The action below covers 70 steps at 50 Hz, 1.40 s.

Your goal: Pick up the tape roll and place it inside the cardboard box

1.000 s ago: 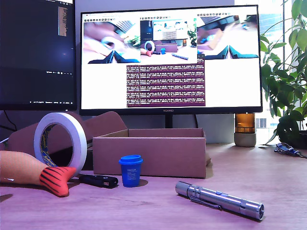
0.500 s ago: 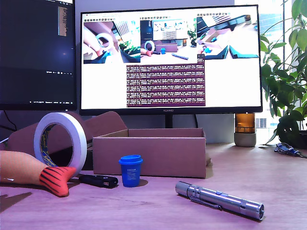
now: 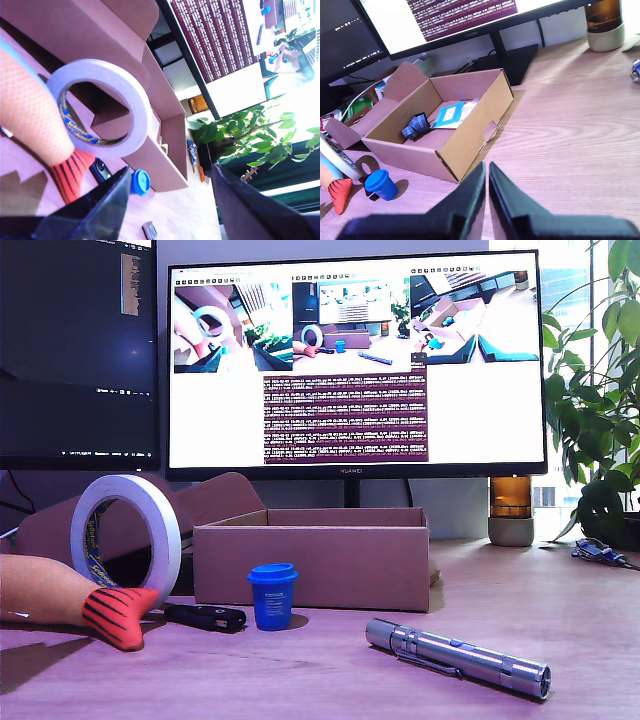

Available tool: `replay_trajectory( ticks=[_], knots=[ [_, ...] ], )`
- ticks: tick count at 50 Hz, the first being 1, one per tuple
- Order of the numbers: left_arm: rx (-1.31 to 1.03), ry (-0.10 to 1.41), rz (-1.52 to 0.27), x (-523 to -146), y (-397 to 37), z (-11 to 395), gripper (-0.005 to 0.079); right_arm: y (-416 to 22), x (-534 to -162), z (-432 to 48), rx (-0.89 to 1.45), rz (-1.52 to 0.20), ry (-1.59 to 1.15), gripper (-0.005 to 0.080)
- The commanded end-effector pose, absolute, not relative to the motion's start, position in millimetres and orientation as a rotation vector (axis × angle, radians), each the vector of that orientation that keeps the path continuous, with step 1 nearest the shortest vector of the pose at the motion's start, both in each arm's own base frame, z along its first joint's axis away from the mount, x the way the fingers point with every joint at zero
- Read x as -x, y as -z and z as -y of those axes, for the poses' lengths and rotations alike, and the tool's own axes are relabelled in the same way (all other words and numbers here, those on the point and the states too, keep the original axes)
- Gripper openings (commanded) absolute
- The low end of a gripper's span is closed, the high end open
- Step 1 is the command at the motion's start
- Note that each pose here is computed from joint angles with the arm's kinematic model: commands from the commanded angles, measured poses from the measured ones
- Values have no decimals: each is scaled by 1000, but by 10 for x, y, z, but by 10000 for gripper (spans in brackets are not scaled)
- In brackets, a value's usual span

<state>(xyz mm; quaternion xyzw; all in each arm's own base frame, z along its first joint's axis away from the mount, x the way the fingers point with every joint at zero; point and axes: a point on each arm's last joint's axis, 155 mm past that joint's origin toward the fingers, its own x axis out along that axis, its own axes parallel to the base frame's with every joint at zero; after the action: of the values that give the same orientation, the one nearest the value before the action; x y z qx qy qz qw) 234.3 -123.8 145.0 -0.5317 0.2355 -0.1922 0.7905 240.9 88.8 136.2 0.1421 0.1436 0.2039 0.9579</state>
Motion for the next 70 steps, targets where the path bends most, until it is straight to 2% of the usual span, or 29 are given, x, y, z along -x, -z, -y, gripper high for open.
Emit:
replay_trajectory(
  ticks=[1,11,28,51,56,70],
  knots=[
    [1140,400,-524,-2360,-1363,1251,468,-1369,-2391,-949,-286,-285,-441,-11],
    [1104,426,-538,-2415,-1337,1346,468,-1461,-2239,-1279,-268,-270,-606,-11],
    [1088,431,-563,-2544,-1238,1441,468,-1365,-1791,-1826,-210,-343,-877,-11],
    [1082,467,-559,-2696,-1183,1584,470,-1274,-1752,-1858,-161,-362,-869,-11],
    [1080,460,-567,-2741,-1156,1598,523,-1262,-1755,-1852,-160,-366,-865,-11],
    [1070,465,-566,-2905,-1167,1663,533,-1249,-1775,-1832,-156,-368,-849,-11]
  ],
)
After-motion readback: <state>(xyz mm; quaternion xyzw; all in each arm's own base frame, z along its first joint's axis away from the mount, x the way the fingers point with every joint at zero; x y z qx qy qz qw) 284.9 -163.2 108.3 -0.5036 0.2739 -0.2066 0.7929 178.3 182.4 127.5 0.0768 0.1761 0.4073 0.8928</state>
